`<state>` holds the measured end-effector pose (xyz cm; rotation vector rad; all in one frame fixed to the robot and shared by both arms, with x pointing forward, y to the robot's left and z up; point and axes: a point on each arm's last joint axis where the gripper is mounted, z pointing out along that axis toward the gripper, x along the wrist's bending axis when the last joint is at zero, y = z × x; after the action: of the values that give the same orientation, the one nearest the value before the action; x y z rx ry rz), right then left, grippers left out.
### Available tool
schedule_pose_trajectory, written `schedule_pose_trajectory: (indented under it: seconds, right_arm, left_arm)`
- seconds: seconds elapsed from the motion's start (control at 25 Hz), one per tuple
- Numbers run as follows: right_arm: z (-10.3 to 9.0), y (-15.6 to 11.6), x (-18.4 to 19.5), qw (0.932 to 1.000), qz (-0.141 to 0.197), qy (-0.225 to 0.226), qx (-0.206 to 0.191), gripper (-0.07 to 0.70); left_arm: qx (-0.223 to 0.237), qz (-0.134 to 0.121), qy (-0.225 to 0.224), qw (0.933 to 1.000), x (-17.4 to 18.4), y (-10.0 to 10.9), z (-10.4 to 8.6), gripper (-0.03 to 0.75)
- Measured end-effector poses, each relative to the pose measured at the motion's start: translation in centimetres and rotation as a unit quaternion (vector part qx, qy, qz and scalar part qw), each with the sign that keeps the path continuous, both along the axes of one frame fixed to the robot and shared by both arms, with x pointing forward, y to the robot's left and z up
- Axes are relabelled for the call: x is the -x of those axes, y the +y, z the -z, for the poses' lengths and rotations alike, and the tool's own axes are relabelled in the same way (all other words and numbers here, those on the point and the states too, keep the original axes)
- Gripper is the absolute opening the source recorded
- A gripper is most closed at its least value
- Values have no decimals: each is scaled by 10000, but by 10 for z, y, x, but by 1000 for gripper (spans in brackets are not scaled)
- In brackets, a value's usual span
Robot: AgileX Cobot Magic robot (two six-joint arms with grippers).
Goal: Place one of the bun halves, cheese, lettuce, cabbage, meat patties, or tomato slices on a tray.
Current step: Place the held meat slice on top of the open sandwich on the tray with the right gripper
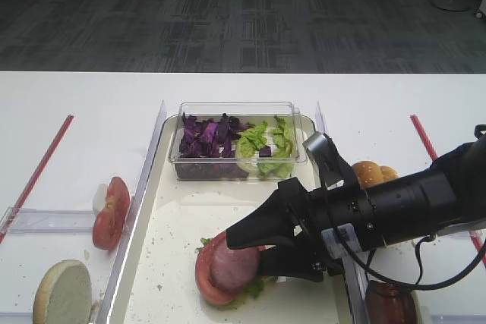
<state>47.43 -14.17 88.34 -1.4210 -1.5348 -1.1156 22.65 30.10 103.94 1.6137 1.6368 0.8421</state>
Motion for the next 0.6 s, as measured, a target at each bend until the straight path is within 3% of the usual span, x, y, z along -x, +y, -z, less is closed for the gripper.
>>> schedule_pose_trajectory:
  seconds: [0.6]
  right_arm:
    - [-12, -1, -1, 9999, 73, -120, 20, 517]
  left_arm:
    - [0, 0, 0, 10000, 0, 0, 0, 503]
